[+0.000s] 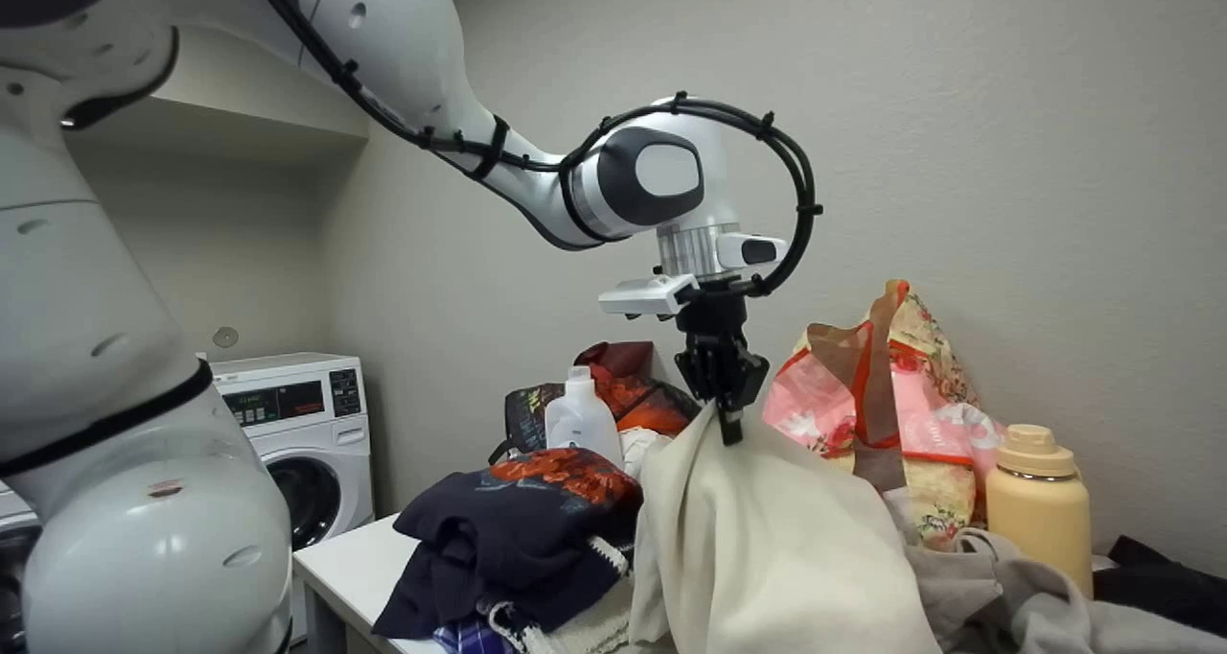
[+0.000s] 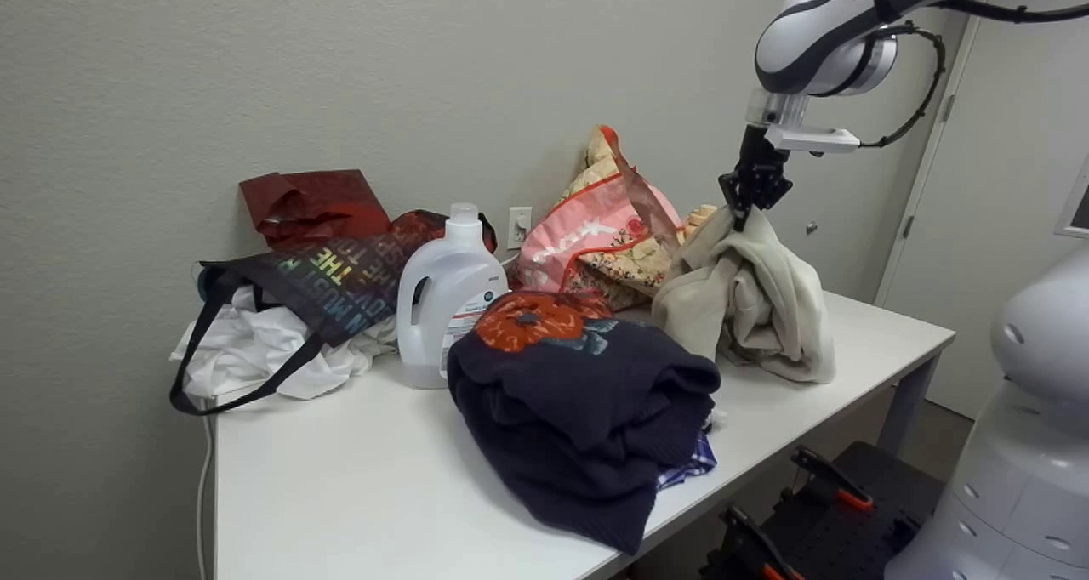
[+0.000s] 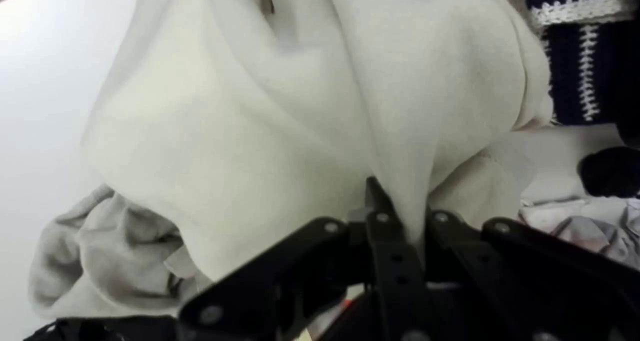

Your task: Move the jersey slightly to the left

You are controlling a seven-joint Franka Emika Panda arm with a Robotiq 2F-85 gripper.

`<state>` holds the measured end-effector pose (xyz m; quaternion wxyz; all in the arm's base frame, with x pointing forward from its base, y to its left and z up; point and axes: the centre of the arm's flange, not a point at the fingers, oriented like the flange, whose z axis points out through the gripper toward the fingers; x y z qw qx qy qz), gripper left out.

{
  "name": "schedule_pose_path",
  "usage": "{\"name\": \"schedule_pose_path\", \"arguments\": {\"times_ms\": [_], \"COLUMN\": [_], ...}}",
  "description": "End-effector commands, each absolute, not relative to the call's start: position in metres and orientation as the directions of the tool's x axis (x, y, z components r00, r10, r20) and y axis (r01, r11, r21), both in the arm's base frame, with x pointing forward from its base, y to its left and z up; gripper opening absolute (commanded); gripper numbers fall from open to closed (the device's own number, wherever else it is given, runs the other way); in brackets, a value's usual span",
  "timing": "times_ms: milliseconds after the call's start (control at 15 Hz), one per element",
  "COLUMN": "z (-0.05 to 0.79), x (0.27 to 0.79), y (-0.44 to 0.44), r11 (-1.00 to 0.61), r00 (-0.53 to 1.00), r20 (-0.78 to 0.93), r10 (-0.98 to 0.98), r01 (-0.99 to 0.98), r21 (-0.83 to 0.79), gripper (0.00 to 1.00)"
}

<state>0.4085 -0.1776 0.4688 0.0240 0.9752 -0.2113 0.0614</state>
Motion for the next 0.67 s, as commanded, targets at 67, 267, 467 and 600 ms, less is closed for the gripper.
{"name": "schedule_pose_path", "arguments": {"times_ms": [67,267,467,600], "z": [0.407,0.373,0.354,0.346], "x": [0.403,0.410,0.424,0.430], "y": [-0.178,-0.185,-0.206,-0.224], "r11": [-0.906,-0.878,-0.806,-0.754], "r00": [0.902,0.871,0.793,0.742], "r20": [0.100,0.163,0.291,0.359], "r10": [-0.420,-0.464,-0.536,-0.566], "r01": [-0.423,-0.476,-0.583,-0.642], "r21": [0.011,0.047,0.103,0.136], "gripper": [0.02,0.02,0.02,0.02]}}
